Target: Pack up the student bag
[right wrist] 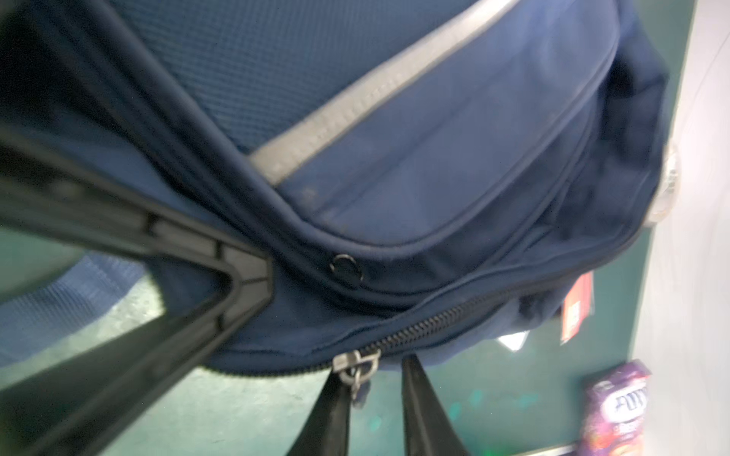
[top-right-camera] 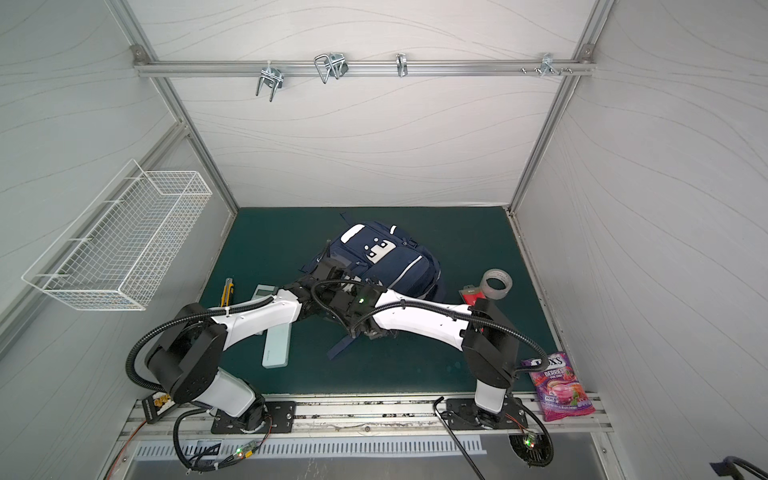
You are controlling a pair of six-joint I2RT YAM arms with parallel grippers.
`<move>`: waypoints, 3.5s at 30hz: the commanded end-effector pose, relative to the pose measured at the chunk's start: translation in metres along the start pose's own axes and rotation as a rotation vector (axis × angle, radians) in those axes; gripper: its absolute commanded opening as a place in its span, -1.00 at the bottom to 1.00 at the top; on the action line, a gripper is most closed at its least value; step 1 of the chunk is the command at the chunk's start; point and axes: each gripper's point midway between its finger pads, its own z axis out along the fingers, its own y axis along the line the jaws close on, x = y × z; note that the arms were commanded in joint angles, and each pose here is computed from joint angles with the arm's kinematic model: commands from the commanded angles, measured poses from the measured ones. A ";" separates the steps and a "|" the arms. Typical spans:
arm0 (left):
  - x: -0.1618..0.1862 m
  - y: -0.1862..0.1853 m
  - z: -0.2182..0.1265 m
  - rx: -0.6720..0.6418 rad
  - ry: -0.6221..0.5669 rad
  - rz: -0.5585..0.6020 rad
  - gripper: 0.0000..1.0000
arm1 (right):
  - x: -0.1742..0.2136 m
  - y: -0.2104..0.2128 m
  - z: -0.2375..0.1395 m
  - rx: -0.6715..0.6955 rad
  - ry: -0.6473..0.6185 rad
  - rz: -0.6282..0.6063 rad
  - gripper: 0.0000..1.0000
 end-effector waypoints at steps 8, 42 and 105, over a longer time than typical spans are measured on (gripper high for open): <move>-0.001 -0.061 -0.016 0.139 -0.006 0.171 -1.00 | -0.005 -0.014 0.007 -0.020 0.012 0.028 -0.98; -0.192 0.110 -0.177 -0.522 -0.528 -0.229 -0.42 | 0.020 0.010 -0.042 -0.756 0.200 0.064 -1.00; -0.054 0.094 -0.174 -0.481 -0.395 -0.268 -1.00 | 0.001 -0.037 0.034 -0.639 0.302 0.283 -1.00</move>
